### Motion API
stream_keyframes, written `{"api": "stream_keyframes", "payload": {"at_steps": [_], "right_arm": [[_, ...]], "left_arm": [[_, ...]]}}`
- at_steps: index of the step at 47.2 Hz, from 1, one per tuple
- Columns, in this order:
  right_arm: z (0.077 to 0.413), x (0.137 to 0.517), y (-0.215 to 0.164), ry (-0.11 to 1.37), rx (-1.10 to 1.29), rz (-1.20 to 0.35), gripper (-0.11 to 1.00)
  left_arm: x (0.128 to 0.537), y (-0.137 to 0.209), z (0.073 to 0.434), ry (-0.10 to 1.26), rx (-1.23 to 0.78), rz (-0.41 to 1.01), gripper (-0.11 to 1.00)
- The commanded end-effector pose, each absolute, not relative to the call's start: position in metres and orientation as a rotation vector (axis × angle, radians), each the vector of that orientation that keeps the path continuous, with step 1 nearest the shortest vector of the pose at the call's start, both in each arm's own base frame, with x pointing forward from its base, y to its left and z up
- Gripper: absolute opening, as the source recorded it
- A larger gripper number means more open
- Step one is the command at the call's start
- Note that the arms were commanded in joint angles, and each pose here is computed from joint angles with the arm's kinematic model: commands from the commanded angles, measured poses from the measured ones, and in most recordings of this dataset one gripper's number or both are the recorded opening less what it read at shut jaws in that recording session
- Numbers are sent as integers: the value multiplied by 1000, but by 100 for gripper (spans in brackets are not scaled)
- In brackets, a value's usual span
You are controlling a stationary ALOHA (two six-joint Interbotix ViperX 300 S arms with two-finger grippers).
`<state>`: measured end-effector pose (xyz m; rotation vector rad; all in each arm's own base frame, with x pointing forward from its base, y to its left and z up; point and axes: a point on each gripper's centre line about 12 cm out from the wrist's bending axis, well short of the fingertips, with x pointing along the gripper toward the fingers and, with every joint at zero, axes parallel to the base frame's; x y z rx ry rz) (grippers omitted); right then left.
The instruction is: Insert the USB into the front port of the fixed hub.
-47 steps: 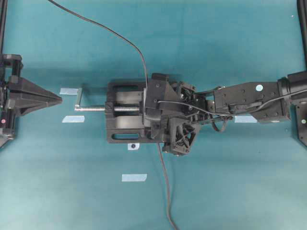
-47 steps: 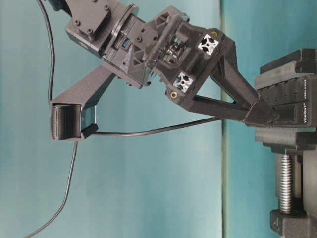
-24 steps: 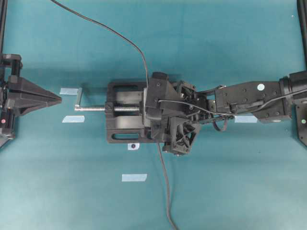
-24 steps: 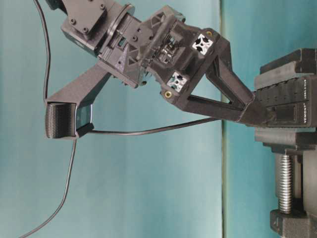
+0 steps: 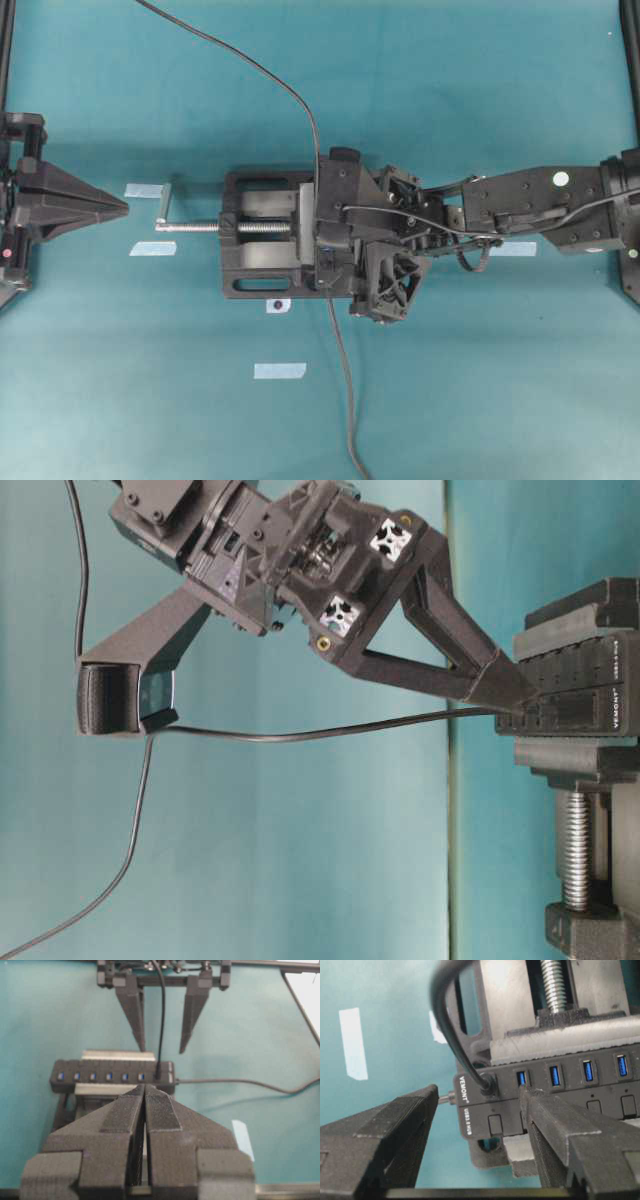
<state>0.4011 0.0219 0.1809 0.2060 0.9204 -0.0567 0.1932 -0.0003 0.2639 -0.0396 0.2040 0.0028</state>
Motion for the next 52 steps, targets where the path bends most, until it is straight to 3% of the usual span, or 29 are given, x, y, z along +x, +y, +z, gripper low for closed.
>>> {"api": "stream_keyframes", "payload": {"at_steps": [1,52], "right_arm": [[199,402,21,868,218,-55,71],[192,402,21,882,218,-57,71]], "left_arm": [[195,0,271,184,-40,2,0],[195,-1,270,187,-39,1,0]]}}
